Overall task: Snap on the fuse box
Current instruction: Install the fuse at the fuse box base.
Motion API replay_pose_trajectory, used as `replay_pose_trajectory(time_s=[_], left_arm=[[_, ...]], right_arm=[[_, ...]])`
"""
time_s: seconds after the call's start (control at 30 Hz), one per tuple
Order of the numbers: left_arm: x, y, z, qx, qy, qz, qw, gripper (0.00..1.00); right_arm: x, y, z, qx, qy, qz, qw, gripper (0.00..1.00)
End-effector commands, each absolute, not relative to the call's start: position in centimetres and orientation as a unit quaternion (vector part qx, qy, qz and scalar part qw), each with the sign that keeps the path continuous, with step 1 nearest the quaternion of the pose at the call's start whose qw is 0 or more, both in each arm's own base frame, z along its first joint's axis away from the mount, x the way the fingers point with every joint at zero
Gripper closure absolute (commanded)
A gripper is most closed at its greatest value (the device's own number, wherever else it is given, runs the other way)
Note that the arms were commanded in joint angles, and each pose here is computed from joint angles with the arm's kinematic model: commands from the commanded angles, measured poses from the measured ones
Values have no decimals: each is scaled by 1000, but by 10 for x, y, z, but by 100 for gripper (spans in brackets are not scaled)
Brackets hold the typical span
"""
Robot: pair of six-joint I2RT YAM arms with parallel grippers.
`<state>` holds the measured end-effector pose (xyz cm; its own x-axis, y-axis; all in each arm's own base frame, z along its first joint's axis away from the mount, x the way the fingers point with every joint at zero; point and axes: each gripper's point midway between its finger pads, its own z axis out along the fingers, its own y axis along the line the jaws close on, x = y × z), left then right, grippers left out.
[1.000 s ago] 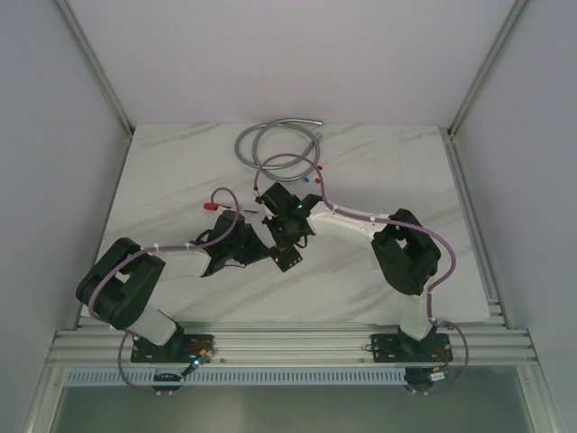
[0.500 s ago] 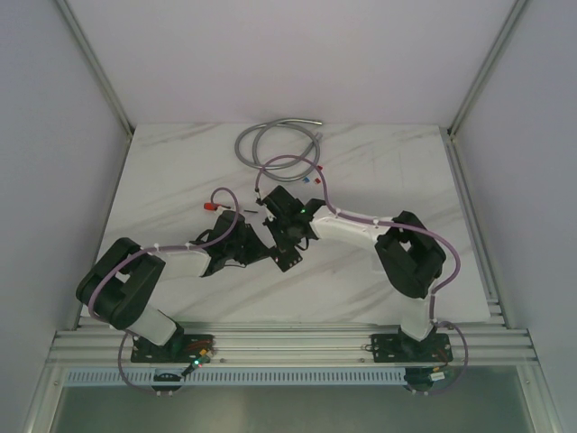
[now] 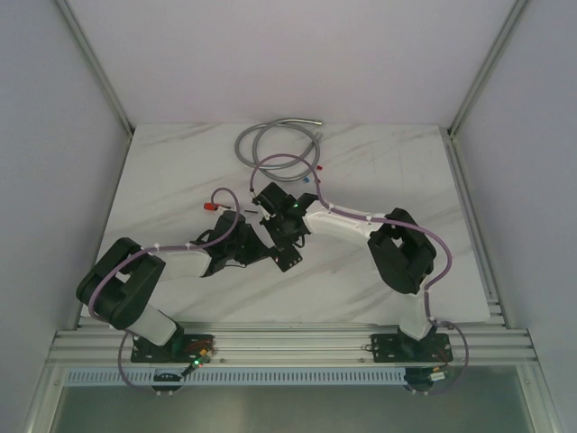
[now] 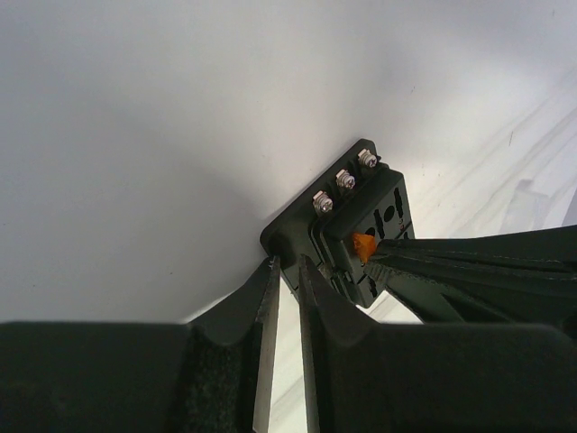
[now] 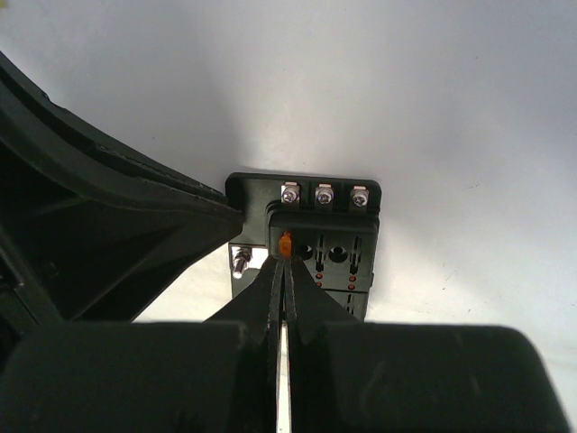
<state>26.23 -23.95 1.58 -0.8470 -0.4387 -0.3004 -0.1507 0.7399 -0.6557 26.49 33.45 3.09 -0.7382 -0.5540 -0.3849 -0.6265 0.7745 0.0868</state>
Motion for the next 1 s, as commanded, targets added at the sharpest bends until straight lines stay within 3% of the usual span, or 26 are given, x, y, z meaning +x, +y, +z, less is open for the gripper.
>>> replay_pose_trajectory(time_s=[0.0,0.4,0.53,0.97], left_arm=[[260,-241,9,-160,911,-310,219,77],[263,-239,29,-152,902,-319,247,74],[266,-236,36,-146,903,-312,259,72],[272,-205,61,-129,910,-249,305,54]], right_arm=[[201,200,-83,-349,927,-127,-54,100],[239,274,7,-316,942,10,109,100],[254,287,27,-308,940,23,146,92],[271,317,89,-292,920,114,235,54]])
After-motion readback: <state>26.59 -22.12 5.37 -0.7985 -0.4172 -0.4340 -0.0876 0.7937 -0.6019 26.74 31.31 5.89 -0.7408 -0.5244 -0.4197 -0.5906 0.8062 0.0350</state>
